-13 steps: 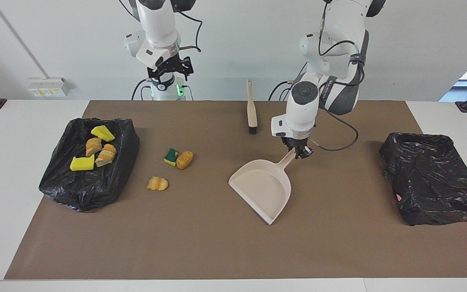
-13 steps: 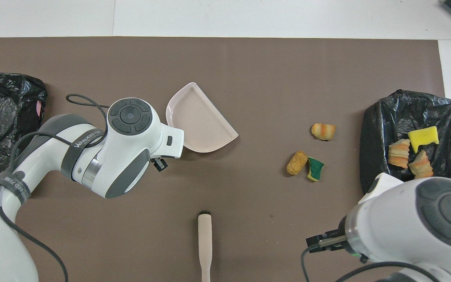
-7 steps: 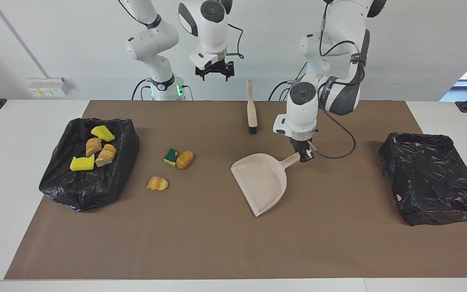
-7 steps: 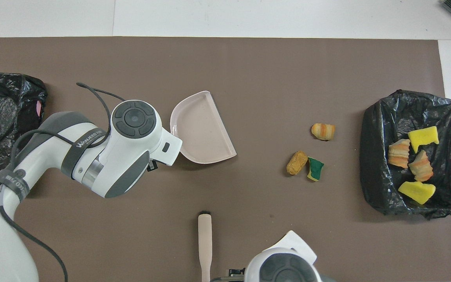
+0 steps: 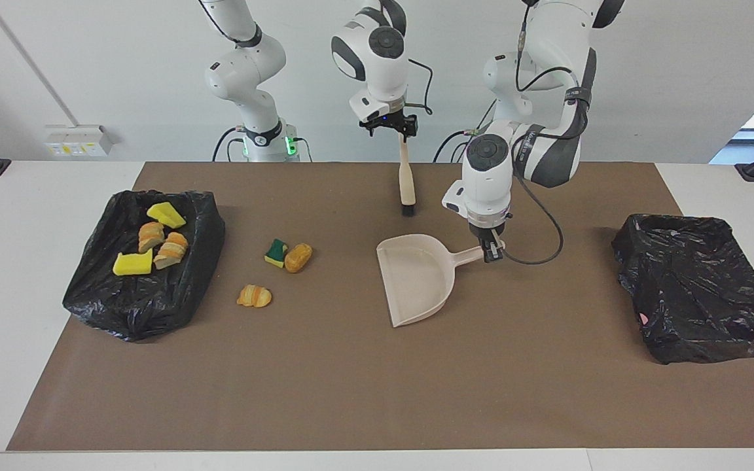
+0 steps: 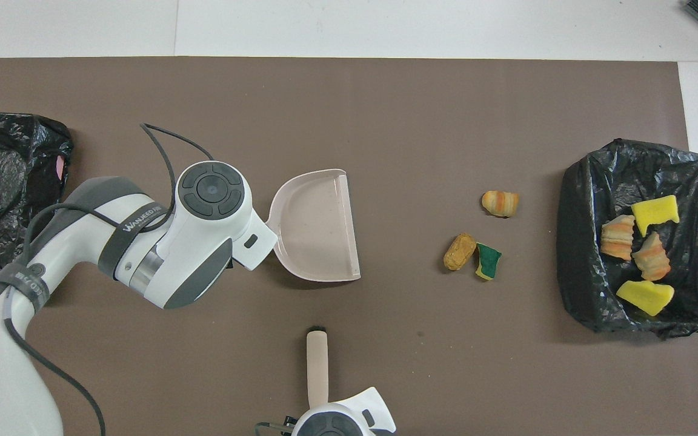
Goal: Sweep and dump trash in bin
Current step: 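Lift the dustpan with the left gripper while the right gripper reaches the brush, then grasp the beige brush handle with the right gripper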
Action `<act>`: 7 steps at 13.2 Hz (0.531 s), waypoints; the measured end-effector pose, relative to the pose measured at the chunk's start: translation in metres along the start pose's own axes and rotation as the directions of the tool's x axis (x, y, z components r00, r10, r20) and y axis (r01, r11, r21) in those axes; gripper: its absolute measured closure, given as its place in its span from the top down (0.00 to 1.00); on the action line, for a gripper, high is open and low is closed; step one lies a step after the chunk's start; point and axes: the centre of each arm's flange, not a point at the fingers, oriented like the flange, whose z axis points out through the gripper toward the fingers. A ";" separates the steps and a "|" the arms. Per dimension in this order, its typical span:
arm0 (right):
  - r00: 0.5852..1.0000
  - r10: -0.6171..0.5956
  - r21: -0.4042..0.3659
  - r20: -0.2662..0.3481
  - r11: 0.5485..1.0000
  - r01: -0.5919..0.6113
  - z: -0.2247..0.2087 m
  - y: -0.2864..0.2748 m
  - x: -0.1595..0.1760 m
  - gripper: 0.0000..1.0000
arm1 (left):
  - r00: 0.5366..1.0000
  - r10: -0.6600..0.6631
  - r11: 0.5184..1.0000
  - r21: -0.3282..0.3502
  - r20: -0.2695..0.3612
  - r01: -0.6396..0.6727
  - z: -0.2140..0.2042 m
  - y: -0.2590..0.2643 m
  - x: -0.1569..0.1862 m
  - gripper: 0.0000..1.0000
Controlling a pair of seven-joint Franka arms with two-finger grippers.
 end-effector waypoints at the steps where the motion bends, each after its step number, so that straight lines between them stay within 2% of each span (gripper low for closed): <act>1: 1.000 0.003 -0.007 0.003 1.000 -0.003 0.004 -0.001 0.001 1.00 | 1.000 0.003 1.000 -0.002 0.004 -0.003 0.001 0.003 0.000 0.33; 5: 1.000 -0.016 -0.019 0.021 1.000 0.017 0.013 -0.004 -0.015 1.00 | 1.000 0.011 1.000 0.000 0.014 -0.011 0.000 0.009 0.000 0.34; 7: 0.999 -0.023 -0.020 0.022 1.000 0.023 0.015 -0.005 -0.019 0.94 | 1.000 0.014 1.000 -0.001 0.018 -0.014 0.000 0.011 0.001 0.37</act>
